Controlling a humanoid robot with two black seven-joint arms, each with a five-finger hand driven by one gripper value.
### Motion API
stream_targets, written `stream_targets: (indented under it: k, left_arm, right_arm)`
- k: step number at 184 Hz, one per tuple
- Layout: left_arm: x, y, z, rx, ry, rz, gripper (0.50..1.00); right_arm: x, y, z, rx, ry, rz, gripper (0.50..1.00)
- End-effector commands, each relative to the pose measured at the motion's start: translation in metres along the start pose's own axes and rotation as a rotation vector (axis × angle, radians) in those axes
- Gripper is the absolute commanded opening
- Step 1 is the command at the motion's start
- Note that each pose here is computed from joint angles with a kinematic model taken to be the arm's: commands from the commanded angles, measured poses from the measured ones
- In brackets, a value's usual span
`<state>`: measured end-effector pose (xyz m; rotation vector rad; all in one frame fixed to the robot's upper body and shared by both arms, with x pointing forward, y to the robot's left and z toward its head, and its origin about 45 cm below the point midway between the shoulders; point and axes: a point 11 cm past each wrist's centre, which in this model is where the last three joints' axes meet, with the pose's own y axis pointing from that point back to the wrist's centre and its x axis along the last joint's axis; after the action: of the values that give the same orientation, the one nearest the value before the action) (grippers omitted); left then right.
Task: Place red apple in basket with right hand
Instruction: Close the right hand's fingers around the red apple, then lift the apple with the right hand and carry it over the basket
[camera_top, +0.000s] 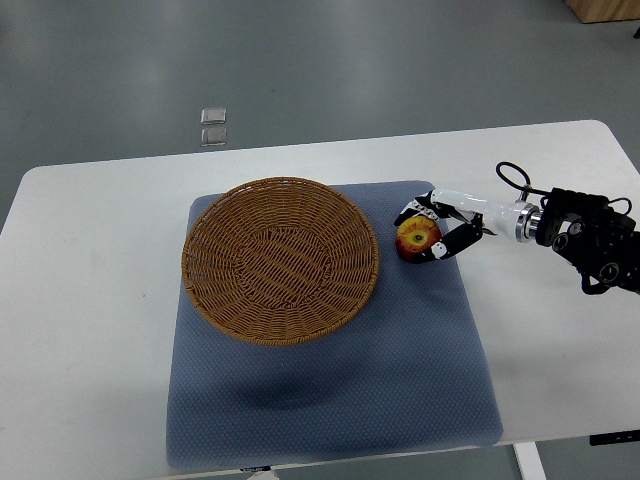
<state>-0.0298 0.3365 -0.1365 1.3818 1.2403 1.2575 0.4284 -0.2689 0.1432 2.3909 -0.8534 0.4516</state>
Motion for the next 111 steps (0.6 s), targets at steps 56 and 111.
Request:
stream_targets:
  k: [56, 111]
  left_arm:
    - [0.0, 0.0, 0.0, 0.0, 0.003, 0.0, 1.0]
    - [0.0, 0.0, 0.0, 0.0, 0.001, 0.0, 1.0]
  right_arm:
    - [0.044, -0.022, -0.066, 0.131, 0.062, 0.078, 0.537]
    - [0.005, -0.078, -0.15, 0.286, 0.126, -0.064, 0.57]
